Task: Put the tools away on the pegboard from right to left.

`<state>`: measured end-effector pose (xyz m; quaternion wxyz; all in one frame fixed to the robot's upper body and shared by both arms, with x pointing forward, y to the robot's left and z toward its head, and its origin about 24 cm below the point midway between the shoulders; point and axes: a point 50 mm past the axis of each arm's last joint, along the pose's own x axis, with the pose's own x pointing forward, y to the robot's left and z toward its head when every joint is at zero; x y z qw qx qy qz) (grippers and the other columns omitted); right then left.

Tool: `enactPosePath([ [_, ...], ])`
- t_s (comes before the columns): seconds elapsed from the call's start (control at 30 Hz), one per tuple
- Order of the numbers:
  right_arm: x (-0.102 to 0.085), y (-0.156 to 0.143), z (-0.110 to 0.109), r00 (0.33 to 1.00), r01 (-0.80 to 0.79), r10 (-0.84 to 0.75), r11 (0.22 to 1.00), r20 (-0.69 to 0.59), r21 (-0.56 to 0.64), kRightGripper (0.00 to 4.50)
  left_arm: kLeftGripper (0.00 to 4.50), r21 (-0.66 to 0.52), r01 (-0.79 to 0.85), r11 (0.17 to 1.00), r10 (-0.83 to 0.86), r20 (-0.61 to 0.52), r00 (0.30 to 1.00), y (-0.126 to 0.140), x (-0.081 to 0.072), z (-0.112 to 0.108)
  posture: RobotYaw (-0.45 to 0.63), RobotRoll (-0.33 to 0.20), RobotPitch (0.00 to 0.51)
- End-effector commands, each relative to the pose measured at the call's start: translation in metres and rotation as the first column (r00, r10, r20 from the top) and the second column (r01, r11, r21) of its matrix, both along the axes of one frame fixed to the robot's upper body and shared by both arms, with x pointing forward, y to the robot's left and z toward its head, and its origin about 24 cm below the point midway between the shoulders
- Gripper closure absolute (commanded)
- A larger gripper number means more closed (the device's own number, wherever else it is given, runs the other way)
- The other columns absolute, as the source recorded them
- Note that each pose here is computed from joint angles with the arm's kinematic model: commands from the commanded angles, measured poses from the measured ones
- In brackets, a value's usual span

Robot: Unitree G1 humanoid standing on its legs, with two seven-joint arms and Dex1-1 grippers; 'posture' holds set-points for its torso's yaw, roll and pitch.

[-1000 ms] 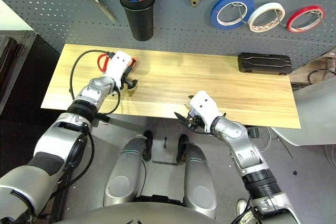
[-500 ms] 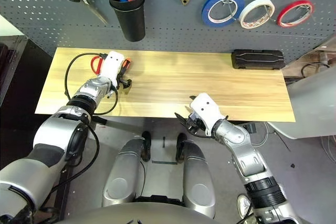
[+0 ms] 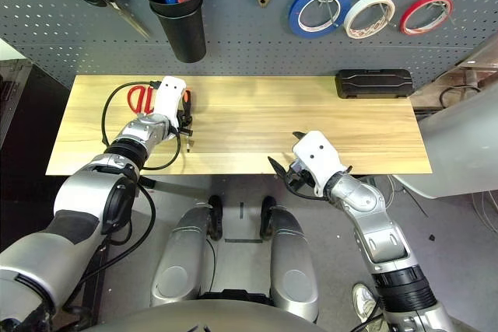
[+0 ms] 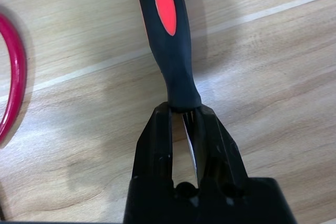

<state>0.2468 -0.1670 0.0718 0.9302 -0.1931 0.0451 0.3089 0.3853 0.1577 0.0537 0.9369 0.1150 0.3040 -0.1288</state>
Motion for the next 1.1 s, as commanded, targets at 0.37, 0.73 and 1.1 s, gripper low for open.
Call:
enactPosePath([
  [0.37, 0.008, -0.009, 0.0, 0.992, -0.114, 0.115, 0.993, -0.044, 0.032, 0.0, 4.49, -0.036, 0.065, 0.997, -0.068, -0.108, 0.992, -0.008, -0.022, -0.031, 0.09, 0.0, 0.303],
  [0.73, 0.027, -0.012, -0.007, 0.984, -0.162, 0.163, 0.987, -0.065, 0.017, 0.0, 4.49, -0.105, -0.061, 0.993, 0.062, 0.006, 0.998, 0.003, -0.056, 0.005, 0.22, 0.0, 0.292],
  [1.1, 0.05, -0.019, -0.008, 0.983, -0.168, 0.172, 0.983, -0.057, 0.069, 0.0, 4.49, -0.276, -0.135, 0.952, 0.196, 0.204, 0.959, 0.013, -0.088, 0.047, 0.34, 0.0, 0.27],
])
